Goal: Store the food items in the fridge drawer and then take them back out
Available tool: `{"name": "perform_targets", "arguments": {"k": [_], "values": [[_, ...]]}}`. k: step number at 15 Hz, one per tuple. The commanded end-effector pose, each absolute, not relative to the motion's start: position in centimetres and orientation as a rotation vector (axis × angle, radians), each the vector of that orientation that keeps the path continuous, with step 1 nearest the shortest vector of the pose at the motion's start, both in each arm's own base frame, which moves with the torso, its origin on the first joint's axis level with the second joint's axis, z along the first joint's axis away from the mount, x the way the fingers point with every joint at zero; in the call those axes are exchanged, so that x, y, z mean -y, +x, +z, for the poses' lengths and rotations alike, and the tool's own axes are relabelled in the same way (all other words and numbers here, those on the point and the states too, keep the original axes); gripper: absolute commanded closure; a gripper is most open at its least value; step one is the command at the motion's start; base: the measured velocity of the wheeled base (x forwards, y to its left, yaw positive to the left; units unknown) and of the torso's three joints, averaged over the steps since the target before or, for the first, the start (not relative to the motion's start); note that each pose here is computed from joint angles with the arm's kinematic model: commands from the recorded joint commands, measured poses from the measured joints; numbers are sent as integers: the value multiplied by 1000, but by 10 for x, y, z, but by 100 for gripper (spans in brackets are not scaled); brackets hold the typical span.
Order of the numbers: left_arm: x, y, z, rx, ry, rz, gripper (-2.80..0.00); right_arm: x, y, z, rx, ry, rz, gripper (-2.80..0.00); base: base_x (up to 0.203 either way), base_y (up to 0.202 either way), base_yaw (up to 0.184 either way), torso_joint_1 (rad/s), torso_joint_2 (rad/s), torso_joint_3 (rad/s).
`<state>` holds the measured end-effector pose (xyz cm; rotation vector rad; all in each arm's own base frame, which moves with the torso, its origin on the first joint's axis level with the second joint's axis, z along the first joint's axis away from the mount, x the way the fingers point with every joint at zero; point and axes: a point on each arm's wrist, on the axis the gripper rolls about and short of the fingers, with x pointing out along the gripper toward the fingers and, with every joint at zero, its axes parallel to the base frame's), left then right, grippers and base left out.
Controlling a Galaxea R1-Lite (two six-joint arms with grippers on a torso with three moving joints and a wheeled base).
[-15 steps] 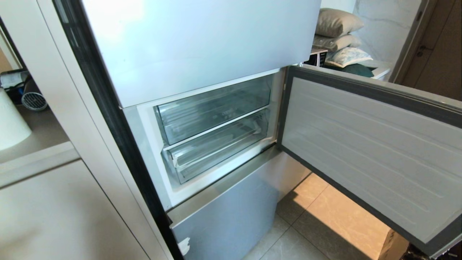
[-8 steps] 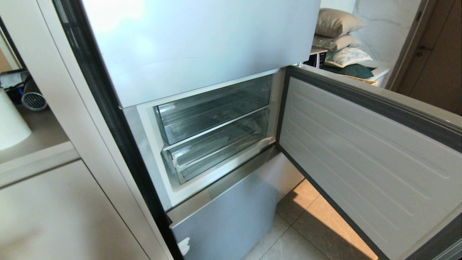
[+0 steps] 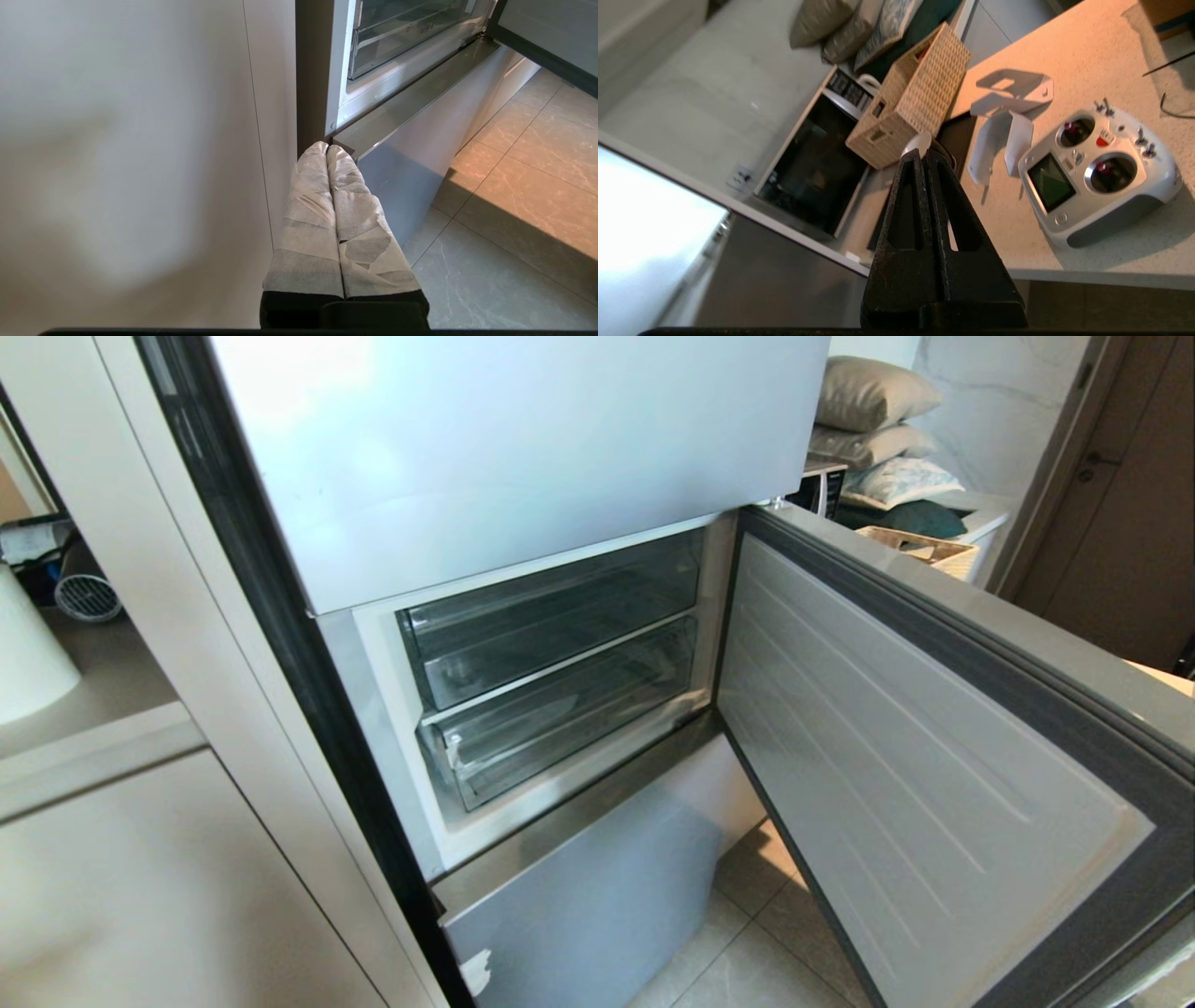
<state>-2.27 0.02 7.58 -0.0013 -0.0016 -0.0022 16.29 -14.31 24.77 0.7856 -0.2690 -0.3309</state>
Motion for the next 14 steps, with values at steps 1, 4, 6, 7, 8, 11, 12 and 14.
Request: {"name": "perform_targets", "arguments": {"k": [1, 4, 6, 7, 8, 11, 12, 14], "values": [[0, -23, 76, 2, -2, -2, 0, 117, 183, 222, 171, 768, -258, 0, 0, 0, 0, 0, 0, 0], [0, -23, 76, 2, -2, -2, 0, 67, 204, 209, 89, 712, -149, 0, 0, 0, 0, 0, 0, 0], [0, -23, 76, 2, -2, -2, 0, 28, 211, 203, 30, 691, -53, 0, 0, 0, 0, 0, 0, 0], [0, -23, 76, 2, -2, -2, 0, 9, 211, 201, 5, 682, 1, 0, 0, 0, 0, 0, 0, 0], [0, -23, 76, 2, -2, -2, 0, -11, 211, 201, -16, 675, 54, 0, 0, 0, 0, 0, 0, 0], [0, -23, 76, 2, -2, -2, 0, -66, 202, 201, -50, 652, 162, 0, 0, 0, 0, 0, 0, 0], [0, -23, 76, 2, -2, -2, 0, -80, 199, 204, -52, 638, 198, 0, 0, 0, 0, 0, 0, 0], [0, -23, 76, 2, -2, -2, 0, -108, 197, 210, -61, 623, 284, 0, 0, 0, 0, 0, 0, 0]]}}
